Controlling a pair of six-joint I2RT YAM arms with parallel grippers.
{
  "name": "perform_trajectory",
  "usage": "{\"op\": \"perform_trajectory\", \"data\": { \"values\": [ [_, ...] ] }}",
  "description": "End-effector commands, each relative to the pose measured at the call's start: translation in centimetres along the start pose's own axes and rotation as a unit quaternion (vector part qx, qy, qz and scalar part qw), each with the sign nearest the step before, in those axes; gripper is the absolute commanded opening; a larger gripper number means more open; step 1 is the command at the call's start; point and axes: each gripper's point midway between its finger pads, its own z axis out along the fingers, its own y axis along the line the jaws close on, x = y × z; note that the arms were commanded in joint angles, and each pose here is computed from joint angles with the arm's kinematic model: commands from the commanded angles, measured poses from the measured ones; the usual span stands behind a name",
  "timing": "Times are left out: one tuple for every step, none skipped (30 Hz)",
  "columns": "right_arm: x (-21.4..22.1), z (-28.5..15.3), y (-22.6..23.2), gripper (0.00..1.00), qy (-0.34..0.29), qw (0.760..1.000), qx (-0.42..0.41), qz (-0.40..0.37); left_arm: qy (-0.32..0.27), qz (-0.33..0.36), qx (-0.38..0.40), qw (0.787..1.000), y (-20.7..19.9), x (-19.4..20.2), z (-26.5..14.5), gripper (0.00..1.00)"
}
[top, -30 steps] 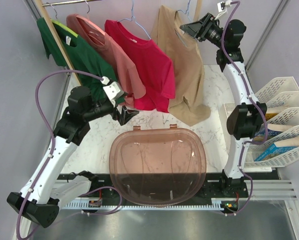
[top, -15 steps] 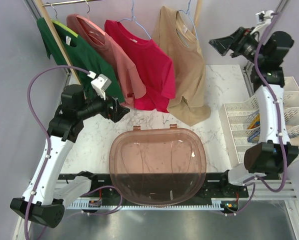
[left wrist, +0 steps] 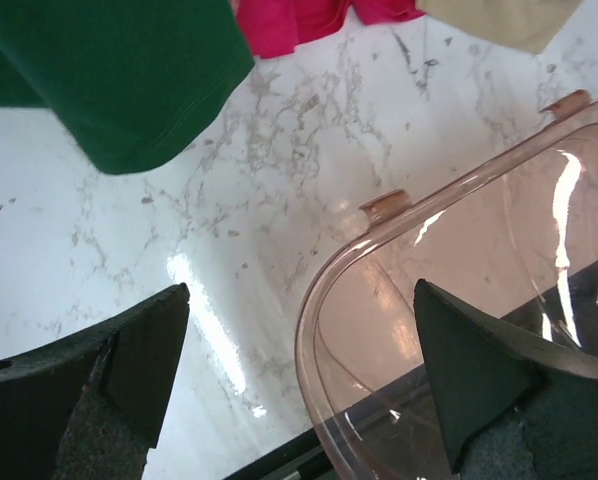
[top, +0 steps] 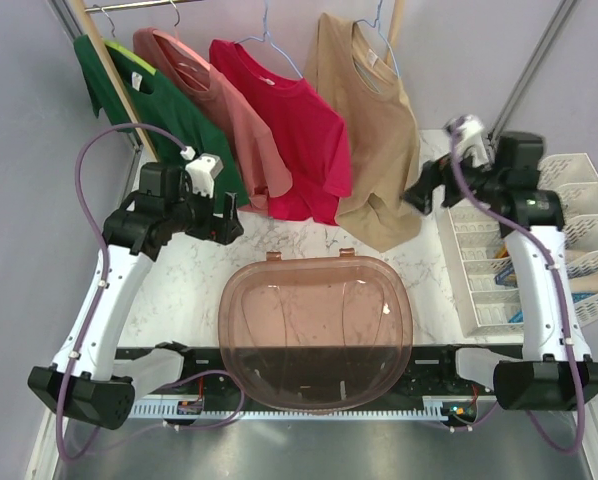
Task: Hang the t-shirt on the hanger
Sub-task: Reset both arms
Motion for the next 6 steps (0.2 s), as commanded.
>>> {"op": "perform_trajectory", "data": {
  "values": [
    [8.9,1.5,2.4,0.98,0.136,0.989,-0.016,-0.055,0.004,-0.003,-0.054,0.999,1.7,0.8,-1.0,0.99],
    [9.0,1.8,3.0,0.98,0.136,0.989,-0.023,-0.060,0.003,-0.001,-0.062,0.998,1.9,0.8,-0.9,0.99],
    [9.3,1.9,3.1,0.98,0.140,0.988,-0.022,-0.060,0.003,0.000,-0.066,0.998,2.1,0.7,-1.0,0.99],
    [9.7,2.0,3.2,0.98,0.144,0.987,-0.023,-0.060,0.003,0.003,-0.070,0.998,2.2,0.6,-1.0,0.99],
    [9.9,1.9,3.4,0.98,0.146,0.987,-0.026,-0.063,0.001,0.007,-0.074,0.997,2.4,0.5,-1.1,0.99],
    [9.9,1.7,3.5,0.98,0.145,0.987,-0.023,-0.069,-0.005,0.012,-0.077,0.997,2.4,0.1,-1.3,0.99]
  ]
}}
